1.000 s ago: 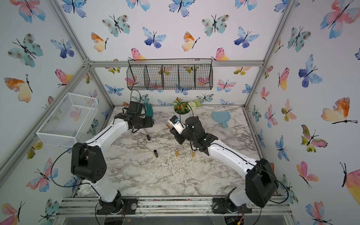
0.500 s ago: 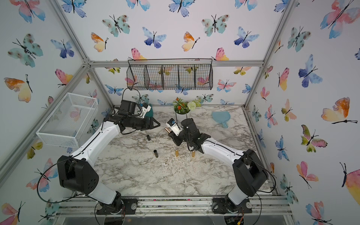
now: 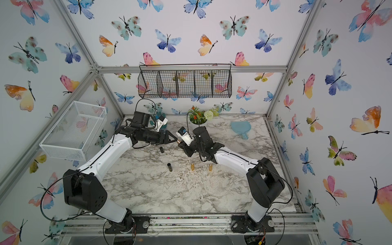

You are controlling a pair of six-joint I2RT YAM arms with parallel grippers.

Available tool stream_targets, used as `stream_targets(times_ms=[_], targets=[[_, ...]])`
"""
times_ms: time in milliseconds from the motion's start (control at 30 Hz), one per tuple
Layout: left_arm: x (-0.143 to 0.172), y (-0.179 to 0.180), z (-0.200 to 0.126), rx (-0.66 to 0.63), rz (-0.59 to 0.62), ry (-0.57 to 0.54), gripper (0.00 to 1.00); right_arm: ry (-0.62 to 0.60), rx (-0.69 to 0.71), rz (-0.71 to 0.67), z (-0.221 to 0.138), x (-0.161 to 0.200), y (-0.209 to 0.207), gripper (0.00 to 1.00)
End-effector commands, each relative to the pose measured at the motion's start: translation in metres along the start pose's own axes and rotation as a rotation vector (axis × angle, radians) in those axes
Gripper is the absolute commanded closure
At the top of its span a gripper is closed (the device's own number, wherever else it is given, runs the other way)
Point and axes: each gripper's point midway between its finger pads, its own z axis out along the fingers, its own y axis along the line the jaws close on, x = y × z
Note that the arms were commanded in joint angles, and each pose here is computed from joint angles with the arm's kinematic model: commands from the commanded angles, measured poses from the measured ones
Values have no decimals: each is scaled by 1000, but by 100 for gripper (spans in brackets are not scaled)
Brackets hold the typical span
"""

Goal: Open the lipstick cap
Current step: Place the lipstick at the center of the board.

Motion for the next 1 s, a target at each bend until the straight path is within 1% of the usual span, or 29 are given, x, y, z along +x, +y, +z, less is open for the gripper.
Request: stream_targets(times_ms=[0, 67, 133, 200, 233, 300, 367, 467, 533, 600, 733, 767, 800, 867, 933, 967], targets=[[-3, 1, 6, 7, 14, 0, 33, -26, -28, -13, 3, -13, 9, 93], [-5, 4, 7, -3, 10, -4, 37, -29, -31, -16, 3, -14, 10, 93], [-6, 5, 10, -4, 6, -1, 46, -29, -34, -16, 3, -14, 12, 93], [-7, 6, 11, -5, 4, 1, 57, -30, -34, -18, 3, -14, 12, 93], [-7, 7, 12, -6, 3, 2, 61, -32, -34, -19, 2, -15, 12, 92], [-8, 7, 12, -10, 1, 1, 65, -34, -36, -21, 3, -15, 13, 93], [-7, 9, 13, -12, -3, 2, 66, -31, -38, -22, 3, -14, 13, 93], [-6, 9, 14, -7, -5, 7, 73, -32, -36, -21, 4, -13, 14, 92], [-6, 8, 14, -6, -4, 6, 75, -29, -34, -20, 4, -12, 13, 92], [-6, 8, 14, -3, -1, 6, 82, -26, -33, -20, 5, -11, 13, 92], [-5, 7, 14, 3, 1, 10, 89, -26, -30, -20, 5, -11, 12, 91], [-5, 8, 15, 0, 0, 11, 90, -25, -25, -17, 4, -11, 11, 88], [-5, 8, 15, 2, 1, 11, 91, -23, -19, -14, 5, -11, 10, 83], [-5, 7, 14, 3, 1, 10, 93, -11, -13, -12, 5, -10, 9, 70], [-8, 6, 13, 0, 5, 2, 94, -4, -2, -14, 4, -10, 7, 53], [-9, 7, 12, -9, 7, -4, 94, 3, 7, -14, 4, -9, 6, 48]])
